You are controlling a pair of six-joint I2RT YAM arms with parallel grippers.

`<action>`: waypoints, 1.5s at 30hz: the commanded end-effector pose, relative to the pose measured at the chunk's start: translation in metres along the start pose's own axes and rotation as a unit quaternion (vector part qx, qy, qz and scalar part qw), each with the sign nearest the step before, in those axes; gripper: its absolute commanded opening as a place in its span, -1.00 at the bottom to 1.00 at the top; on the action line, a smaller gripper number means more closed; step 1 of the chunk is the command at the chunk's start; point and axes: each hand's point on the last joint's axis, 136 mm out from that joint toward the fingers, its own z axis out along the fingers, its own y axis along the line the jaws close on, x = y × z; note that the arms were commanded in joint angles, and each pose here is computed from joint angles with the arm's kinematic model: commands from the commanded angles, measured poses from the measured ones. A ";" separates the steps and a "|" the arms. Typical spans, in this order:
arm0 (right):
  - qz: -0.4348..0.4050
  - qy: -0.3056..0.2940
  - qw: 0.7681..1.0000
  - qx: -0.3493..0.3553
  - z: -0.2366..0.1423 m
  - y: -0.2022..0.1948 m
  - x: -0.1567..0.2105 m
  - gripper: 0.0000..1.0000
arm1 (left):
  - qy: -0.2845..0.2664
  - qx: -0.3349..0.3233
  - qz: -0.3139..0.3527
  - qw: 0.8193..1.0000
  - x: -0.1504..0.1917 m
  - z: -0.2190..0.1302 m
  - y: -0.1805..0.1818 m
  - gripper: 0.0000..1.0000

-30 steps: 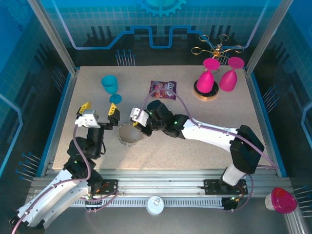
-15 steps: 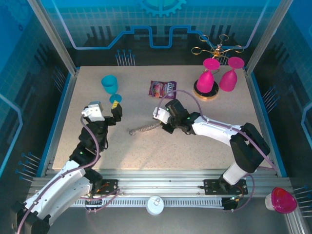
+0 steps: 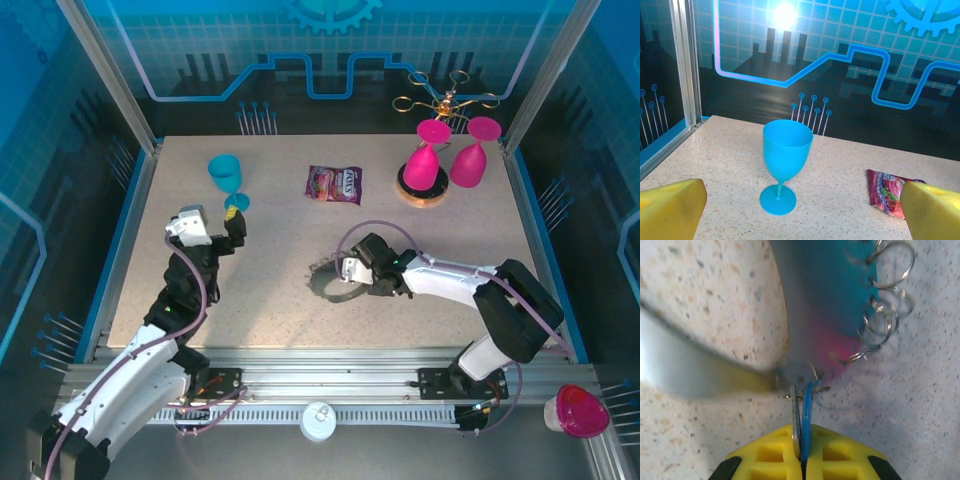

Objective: Put the keys on the keyring

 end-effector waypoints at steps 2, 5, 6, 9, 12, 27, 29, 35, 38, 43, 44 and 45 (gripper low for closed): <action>-0.024 0.044 0.999 0.018 -0.003 0.002 0.022 -0.73 | 0.003 -0.010 -0.012 1.000 0.005 0.002 0.007 0.99; -0.027 0.079 0.996 0.019 -0.003 0.002 0.039 -0.58 | 0.007 -0.018 -0.009 1.000 0.008 0.003 0.011 0.99; -0.025 0.092 0.995 0.021 -0.004 0.001 0.045 -0.57 | 0.009 -0.021 -0.008 1.000 0.010 0.004 0.013 0.99; -0.012 0.130 0.991 0.019 -0.006 -0.003 0.065 -0.57 | 0.012 -0.029 -0.006 1.000 0.013 0.005 0.017 0.99; 0.008 0.163 0.987 0.014 -0.007 -0.006 0.085 -0.58 | 0.013 -0.034 -0.004 0.999 0.015 0.006 0.020 0.99; 0.427 -0.225 0.866 0.129 -0.068 -0.119 0.047 -0.03 | 0.050 -0.063 0.103 0.991 0.047 0.016 0.044 0.98; 0.485 -0.300 0.802 0.177 -0.075 -0.137 0.067 0.05 | 0.067 -0.062 0.112 0.990 0.060 0.022 0.047 0.99; 0.522 -0.342 0.738 0.258 -0.058 -0.138 0.119 0.32 | 0.102 -0.022 0.109 0.989 0.105 0.040 0.044 0.99; 0.533 -0.376 0.720 0.237 -0.048 -0.139 0.118 0.37 | 0.107 0.016 0.102 0.989 0.123 0.049 0.036 0.99; 0.514 -0.398 0.724 0.230 -0.029 -0.133 0.111 0.41 | 0.100 0.058 0.094 0.989 0.138 0.066 0.025 0.99; 0.526 -0.387 0.721 0.233 -0.028 -0.133 0.116 0.41 | 0.101 0.065 0.094 0.988 0.140 0.069 0.023 0.99; 0.531 -0.382 0.720 0.232 -0.027 -0.134 0.118 0.40 | 0.106 0.076 0.103 0.986 0.142 0.072 0.019 0.99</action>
